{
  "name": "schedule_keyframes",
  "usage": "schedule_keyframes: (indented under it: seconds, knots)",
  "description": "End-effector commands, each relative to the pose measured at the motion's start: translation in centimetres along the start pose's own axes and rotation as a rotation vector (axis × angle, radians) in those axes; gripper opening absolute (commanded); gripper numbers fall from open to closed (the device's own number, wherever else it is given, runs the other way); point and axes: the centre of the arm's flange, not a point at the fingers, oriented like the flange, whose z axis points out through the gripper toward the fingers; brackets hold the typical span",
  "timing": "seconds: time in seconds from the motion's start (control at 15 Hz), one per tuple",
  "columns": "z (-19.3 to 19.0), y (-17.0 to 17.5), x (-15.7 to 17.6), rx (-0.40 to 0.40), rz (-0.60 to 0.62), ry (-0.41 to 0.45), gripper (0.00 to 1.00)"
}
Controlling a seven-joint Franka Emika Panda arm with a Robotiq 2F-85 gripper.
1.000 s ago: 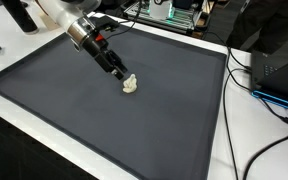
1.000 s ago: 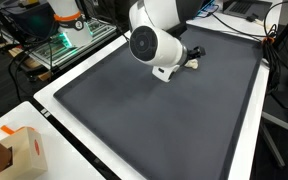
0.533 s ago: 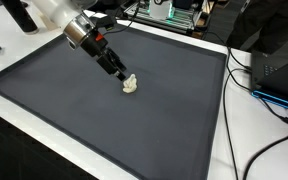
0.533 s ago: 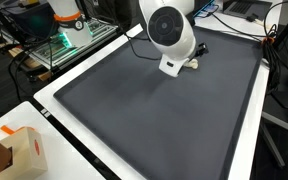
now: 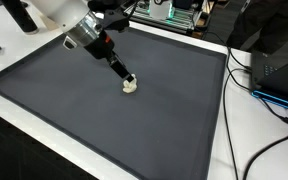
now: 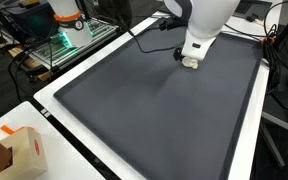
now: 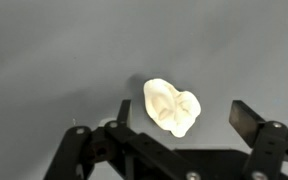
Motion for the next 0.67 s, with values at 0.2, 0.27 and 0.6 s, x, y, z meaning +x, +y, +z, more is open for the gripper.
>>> schedule_keyframes:
  seconds: [0.2, 0.27, 0.6]
  knots:
    - [1.4, -7.4, -0.6, -0.333, -0.160, 0.056, 1.00]
    - [1.8, -8.5, -1.1, -0.380, -0.189, 0.068, 1.00]
    - [4.1, -13.4, -3.7, -0.605, -0.341, 0.143, 1.00]
